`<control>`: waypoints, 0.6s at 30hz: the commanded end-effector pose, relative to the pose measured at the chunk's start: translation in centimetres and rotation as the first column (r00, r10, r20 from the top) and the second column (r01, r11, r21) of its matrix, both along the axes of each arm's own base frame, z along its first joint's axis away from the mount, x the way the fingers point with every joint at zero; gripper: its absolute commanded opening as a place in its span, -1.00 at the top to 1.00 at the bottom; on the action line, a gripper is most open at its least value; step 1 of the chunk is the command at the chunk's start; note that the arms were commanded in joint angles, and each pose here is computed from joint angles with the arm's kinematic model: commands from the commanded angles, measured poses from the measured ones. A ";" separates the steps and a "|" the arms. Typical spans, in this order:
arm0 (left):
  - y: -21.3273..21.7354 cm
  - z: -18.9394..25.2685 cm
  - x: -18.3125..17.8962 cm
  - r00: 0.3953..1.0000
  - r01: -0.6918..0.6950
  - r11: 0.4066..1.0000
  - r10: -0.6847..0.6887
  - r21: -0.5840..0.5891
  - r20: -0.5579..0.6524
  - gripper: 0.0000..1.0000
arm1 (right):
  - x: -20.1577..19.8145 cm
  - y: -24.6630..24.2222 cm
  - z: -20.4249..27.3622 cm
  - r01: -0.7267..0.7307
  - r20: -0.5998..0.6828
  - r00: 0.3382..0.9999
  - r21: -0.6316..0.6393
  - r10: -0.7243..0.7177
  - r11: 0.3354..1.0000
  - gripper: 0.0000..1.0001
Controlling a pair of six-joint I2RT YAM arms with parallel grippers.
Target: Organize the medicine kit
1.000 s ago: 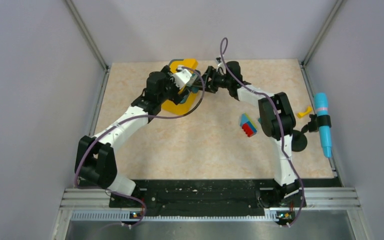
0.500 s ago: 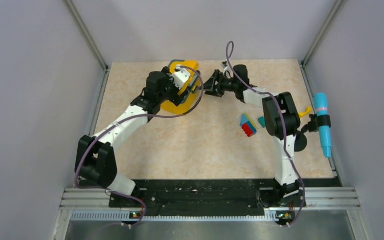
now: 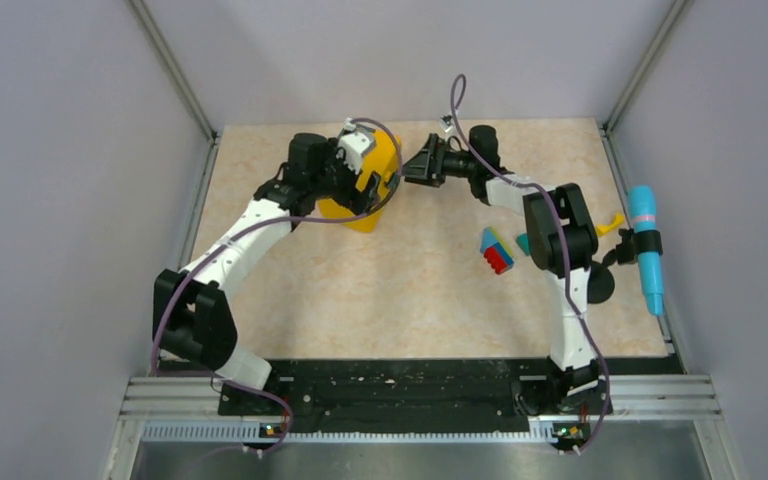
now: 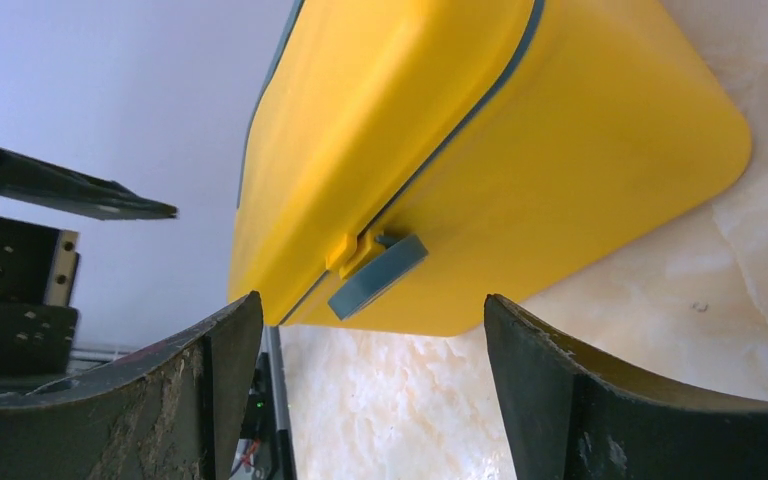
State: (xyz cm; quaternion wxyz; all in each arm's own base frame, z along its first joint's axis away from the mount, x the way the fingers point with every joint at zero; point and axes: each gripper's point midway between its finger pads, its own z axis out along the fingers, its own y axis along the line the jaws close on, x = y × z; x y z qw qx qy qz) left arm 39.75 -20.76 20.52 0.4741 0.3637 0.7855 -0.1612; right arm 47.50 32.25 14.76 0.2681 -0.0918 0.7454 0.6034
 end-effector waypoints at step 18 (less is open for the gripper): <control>3.5 -0.1 13.9 0.960 -0.274 0.926 0.249 -0.259 -0.125 -0.88 | -0.4 3.7 1.6 -0.114 0.071 0.991 0.057 0.110 0.992 -0.50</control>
